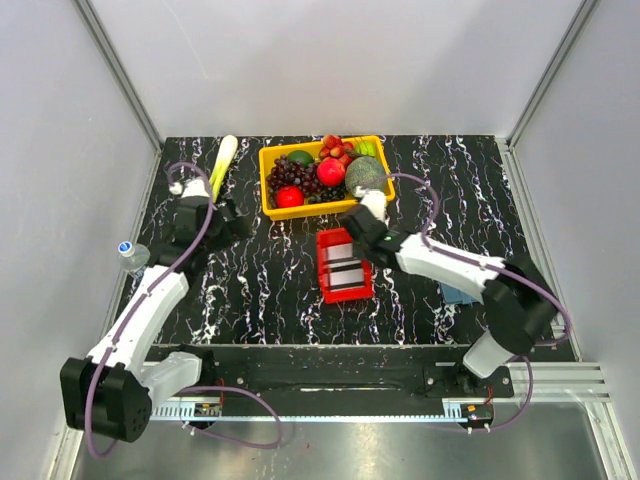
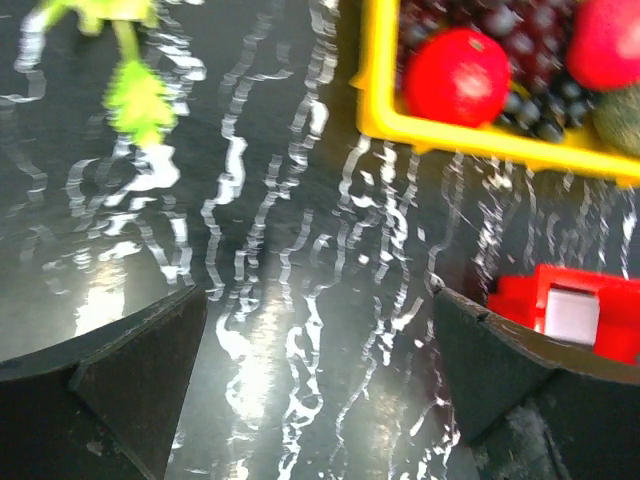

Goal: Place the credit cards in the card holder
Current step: Move the storage box to the center of the board.

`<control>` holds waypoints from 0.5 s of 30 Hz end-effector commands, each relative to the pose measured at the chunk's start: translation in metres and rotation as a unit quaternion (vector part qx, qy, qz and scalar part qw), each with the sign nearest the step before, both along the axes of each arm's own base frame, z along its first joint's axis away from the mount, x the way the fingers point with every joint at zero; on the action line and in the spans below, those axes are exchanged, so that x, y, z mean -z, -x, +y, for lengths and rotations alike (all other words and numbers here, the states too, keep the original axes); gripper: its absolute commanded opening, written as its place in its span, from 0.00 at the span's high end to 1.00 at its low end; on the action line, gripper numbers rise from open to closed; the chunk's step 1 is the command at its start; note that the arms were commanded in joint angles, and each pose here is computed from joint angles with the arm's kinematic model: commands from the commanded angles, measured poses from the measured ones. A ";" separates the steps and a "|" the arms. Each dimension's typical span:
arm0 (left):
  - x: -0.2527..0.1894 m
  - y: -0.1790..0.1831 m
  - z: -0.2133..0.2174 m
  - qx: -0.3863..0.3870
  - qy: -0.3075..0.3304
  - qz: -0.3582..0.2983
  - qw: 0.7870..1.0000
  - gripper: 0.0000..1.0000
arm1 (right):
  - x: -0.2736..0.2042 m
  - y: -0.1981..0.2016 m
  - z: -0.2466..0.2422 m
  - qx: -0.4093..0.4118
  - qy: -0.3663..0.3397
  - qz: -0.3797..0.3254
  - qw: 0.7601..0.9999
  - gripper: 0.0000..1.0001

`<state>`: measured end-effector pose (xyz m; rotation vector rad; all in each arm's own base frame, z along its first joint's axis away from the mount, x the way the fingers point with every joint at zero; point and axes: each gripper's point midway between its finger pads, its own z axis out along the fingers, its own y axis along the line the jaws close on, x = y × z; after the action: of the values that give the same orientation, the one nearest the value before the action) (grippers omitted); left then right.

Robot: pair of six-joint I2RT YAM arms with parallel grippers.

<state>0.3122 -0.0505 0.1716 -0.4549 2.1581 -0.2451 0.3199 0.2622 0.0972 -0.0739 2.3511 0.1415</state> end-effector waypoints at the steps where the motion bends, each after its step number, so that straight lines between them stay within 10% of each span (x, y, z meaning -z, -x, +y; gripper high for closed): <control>1: -0.011 -0.017 -0.055 0.096 0.011 -0.048 0.994 0.01 | -0.032 -0.005 -0.056 0.089 -0.022 -0.048 0.995 0.90; 15: 0.043 -0.035 -0.187 0.291 0.073 -0.031 0.953 0.01 | -0.032 -0.017 -0.161 0.227 -0.068 -0.038 0.971 0.90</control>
<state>0.3244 -0.2046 0.1115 0.0613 2.2926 -0.6049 0.3183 0.1107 0.1012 0.3896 2.3265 -0.0177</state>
